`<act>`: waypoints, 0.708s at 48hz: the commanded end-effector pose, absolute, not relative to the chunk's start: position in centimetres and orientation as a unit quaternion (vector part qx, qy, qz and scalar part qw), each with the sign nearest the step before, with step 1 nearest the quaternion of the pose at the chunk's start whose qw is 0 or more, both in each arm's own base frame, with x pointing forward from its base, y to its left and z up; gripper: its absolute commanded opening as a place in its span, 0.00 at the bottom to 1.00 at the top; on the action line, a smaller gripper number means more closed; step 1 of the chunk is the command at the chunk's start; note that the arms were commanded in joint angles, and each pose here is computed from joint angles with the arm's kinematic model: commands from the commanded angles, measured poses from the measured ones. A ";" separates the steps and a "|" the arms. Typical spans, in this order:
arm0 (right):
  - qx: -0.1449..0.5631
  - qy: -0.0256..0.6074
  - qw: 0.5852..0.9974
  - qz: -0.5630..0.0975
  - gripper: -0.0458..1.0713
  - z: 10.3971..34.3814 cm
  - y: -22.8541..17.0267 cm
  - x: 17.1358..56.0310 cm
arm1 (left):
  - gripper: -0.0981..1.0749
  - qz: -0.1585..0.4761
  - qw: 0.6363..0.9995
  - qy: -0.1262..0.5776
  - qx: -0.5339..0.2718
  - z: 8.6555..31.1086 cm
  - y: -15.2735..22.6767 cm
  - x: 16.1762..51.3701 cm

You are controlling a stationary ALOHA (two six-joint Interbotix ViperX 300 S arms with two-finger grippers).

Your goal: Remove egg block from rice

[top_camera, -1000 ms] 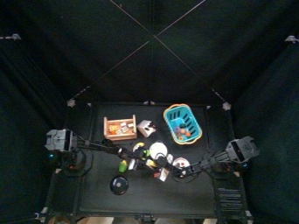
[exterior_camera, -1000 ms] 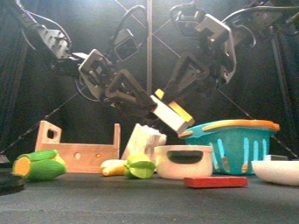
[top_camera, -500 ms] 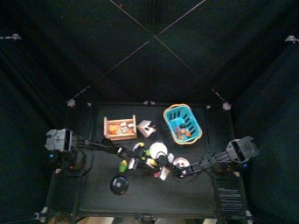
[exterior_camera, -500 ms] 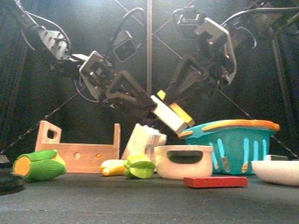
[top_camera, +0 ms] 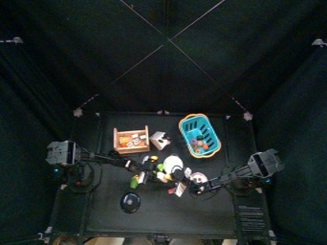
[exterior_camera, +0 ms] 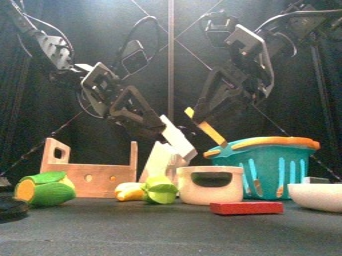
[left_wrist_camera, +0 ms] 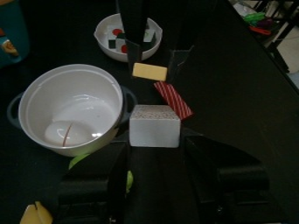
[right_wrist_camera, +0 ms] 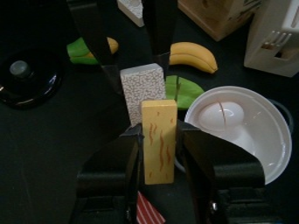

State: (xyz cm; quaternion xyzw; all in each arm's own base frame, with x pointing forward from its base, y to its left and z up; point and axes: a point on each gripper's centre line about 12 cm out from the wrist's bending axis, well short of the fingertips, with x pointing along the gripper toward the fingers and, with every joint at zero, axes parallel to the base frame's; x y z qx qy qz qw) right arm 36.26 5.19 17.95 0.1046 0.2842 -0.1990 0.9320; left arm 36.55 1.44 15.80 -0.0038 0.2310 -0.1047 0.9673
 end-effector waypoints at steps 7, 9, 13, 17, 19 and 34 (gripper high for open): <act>0.115 0.264 0.937 -0.197 0.57 19.6 5.1 36.3 | 0.56 -0.100 0.972 0.213 -0.003 17.1 1.7 36.6; 0.115 0.264 0.937 -0.197 0.57 19.6 5.1 36.3 | 0.56 -0.100 0.972 0.213 -0.003 17.1 1.7 36.6; 0.115 0.264 0.937 -0.197 0.57 19.6 5.1 36.3 | 0.56 -0.100 0.972 0.213 -0.003 17.0 1.7 36.6; 0.116 0.264 0.937 -0.198 0.57 19.6 5.1 36.3 | 0.56 -0.100 0.972 0.213 -0.003 17.1 1.7 36.6; 0.116 0.264 0.937 -0.198 0.57 19.6 5.1 36.3 | 0.56 -0.101 0.972 0.213 -0.003 17.0 1.7 36.6; 0.116 0.264 0.937 -0.198 0.57 19.6 5.1 36.3 | 0.56 -0.100 0.972 0.213 -0.004 17.0 1.7 36.6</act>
